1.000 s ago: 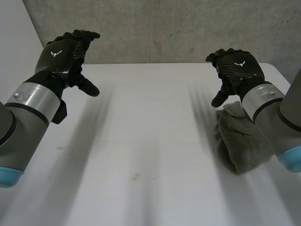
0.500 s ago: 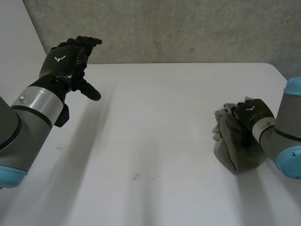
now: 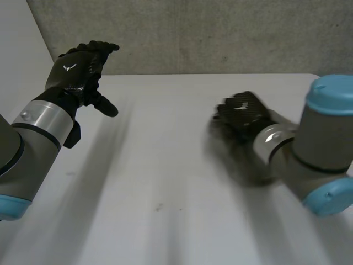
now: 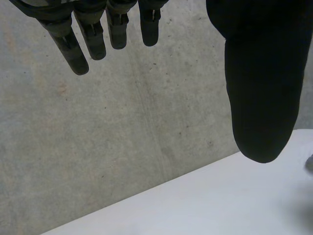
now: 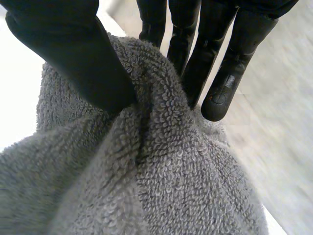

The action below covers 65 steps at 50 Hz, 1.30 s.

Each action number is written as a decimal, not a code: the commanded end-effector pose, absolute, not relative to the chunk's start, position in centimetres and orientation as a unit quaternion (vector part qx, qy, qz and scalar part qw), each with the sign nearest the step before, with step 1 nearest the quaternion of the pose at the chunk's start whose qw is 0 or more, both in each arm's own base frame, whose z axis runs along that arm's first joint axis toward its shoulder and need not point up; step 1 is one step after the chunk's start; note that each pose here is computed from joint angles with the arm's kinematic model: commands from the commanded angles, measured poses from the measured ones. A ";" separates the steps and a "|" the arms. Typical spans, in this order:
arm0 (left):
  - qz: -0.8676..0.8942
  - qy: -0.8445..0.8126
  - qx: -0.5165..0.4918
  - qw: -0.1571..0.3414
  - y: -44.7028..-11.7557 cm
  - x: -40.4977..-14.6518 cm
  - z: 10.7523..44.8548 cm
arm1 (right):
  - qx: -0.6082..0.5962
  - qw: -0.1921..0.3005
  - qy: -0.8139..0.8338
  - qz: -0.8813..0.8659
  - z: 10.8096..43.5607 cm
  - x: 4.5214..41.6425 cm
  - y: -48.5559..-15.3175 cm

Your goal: Fold the towel.

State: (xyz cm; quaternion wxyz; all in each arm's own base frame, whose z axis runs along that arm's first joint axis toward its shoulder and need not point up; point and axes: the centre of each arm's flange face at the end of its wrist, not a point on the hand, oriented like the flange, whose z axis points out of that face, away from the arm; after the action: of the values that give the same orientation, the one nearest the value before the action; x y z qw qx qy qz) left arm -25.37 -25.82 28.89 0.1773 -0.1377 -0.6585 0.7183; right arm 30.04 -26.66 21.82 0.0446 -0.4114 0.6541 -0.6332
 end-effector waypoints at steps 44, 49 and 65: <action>0.570 -0.775 -0.201 0.185 -24.7 -29.9 16.3 | -0.372 0.089 0.721 -0.578 22.2 26.0 -30.6; 0.548 -0.791 -0.203 0.180 -24.2 -29.6 15.3 | -0.359 0.111 0.735 -0.564 22.2 26.7 -32.4; 0.516 -0.811 -0.217 0.173 -24.2 -29.7 12.8 | -0.346 0.194 0.787 -0.472 18.3 29.1 -34.9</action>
State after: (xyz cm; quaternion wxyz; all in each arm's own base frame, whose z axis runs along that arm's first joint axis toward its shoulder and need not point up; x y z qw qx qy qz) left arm -29.52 -23.92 13.96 0.1765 -0.2105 -0.8056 0.5250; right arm 28.60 -34.79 19.93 0.1670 -0.3563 0.7674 -0.5063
